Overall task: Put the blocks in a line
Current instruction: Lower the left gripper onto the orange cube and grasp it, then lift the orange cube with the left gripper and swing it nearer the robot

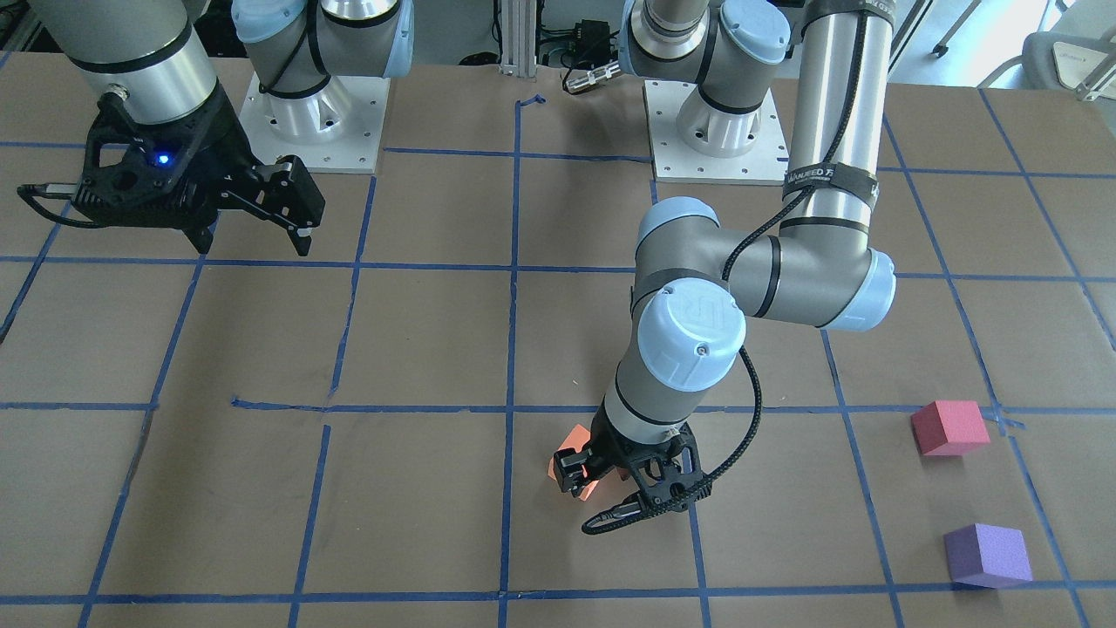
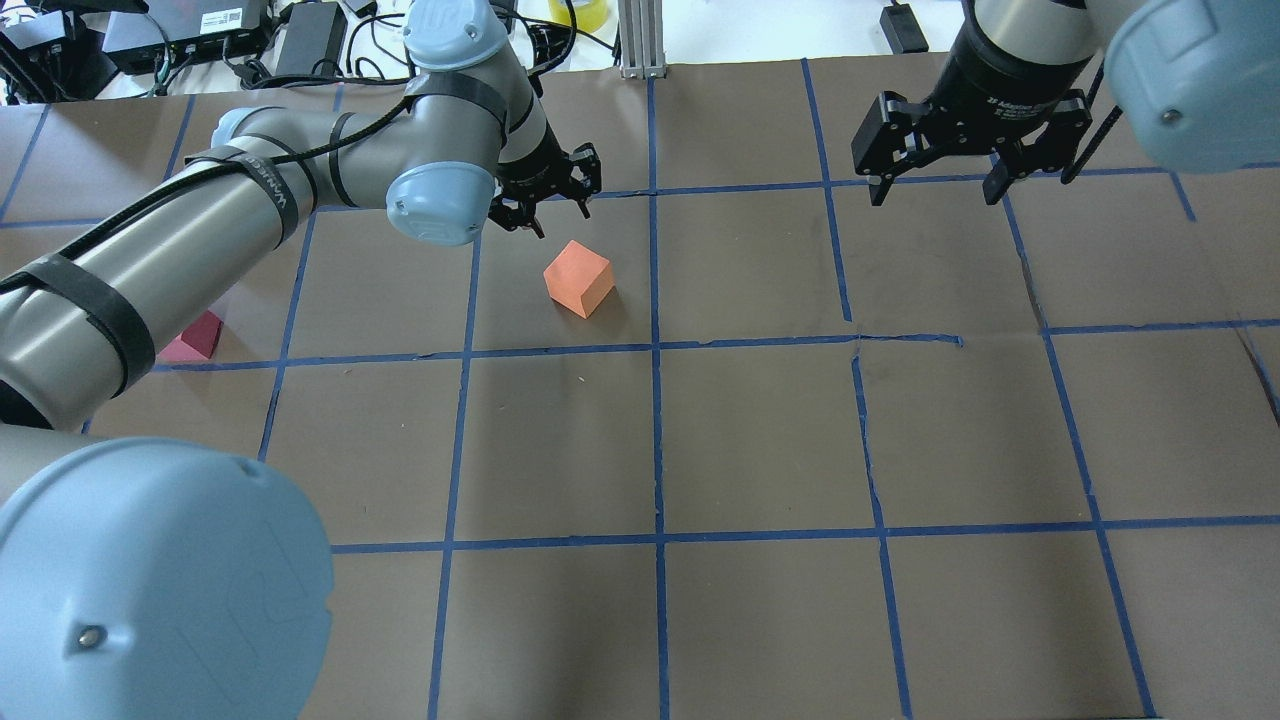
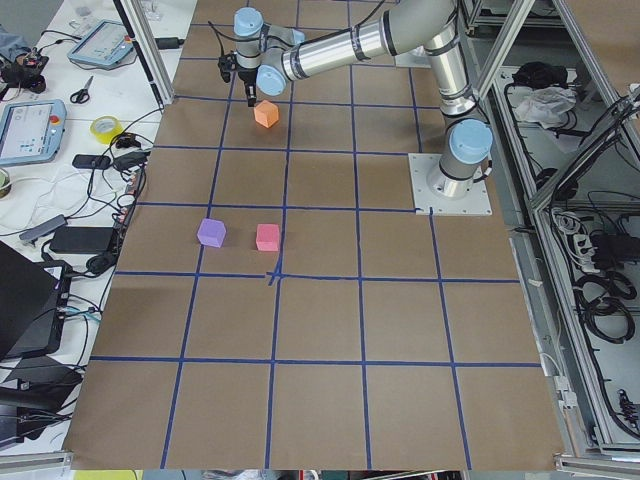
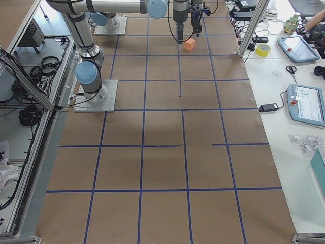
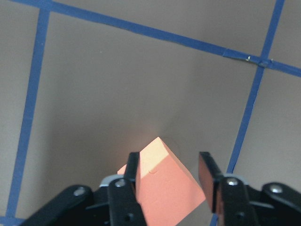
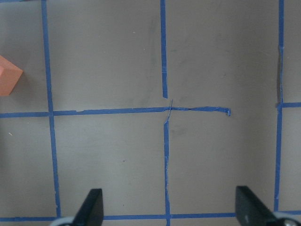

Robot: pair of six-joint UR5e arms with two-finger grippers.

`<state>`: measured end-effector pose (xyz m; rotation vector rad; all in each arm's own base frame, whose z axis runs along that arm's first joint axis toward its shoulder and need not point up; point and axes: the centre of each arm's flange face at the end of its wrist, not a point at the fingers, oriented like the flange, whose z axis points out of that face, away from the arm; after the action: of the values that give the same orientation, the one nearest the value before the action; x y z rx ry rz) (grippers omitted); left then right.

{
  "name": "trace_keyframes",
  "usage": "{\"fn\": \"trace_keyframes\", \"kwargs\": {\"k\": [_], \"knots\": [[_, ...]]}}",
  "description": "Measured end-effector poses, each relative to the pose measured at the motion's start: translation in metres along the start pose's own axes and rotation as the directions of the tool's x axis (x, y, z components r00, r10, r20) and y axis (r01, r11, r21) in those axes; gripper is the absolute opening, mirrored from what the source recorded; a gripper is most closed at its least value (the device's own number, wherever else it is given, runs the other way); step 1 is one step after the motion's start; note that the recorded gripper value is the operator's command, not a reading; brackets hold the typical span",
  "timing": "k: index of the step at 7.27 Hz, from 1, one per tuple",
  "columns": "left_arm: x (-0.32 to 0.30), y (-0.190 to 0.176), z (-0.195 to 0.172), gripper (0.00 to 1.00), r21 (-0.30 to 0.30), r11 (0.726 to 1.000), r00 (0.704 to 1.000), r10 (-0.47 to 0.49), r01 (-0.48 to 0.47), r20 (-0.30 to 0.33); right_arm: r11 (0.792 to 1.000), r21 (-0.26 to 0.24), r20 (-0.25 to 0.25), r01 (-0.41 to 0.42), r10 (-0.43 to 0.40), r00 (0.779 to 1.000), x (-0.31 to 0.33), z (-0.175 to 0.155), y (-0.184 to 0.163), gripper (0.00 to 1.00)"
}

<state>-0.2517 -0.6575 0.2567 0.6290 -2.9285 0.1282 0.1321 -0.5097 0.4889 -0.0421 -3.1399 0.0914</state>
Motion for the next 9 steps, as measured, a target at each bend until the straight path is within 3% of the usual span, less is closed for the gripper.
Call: {"fn": "trace_keyframes", "kwargs": {"k": [2,4,5,6,7,9], "knots": [[-0.008,0.010,0.024,1.00,-0.022,0.988,0.988,-0.149,0.150,0.047,1.000,0.002,-0.021,0.005,-0.005,1.000,0.000,-0.002,0.002,1.00],[-0.015,0.015,0.040,0.97,-0.025,0.978,0.975,-0.207,0.209,0.078,1.000,-0.008,-0.004,0.006,-0.006,1.000,-0.002,-0.003,0.006,1.00],[-0.016,0.016,0.046,0.65,-0.028,0.976,0.973,-0.213,0.217,0.087,1.000,-0.024,-0.002,0.005,-0.005,1.000,-0.002,-0.001,0.007,1.00],[-0.017,0.016,0.051,0.27,-0.030,0.976,0.973,-0.211,0.214,0.091,1.000,-0.031,-0.001,0.005,-0.005,1.000,-0.002,0.000,0.008,1.00],[-0.017,0.016,0.053,0.00,-0.030,0.980,0.977,-0.192,0.195,0.090,0.999,-0.034,0.000,0.006,-0.006,1.000,-0.003,0.000,0.009,1.00],[-0.018,0.014,0.046,0.00,-0.012,0.997,0.993,-0.075,0.077,0.094,0.999,-0.036,-0.005,0.006,-0.007,1.000,-0.003,0.001,0.009,1.00]]}}
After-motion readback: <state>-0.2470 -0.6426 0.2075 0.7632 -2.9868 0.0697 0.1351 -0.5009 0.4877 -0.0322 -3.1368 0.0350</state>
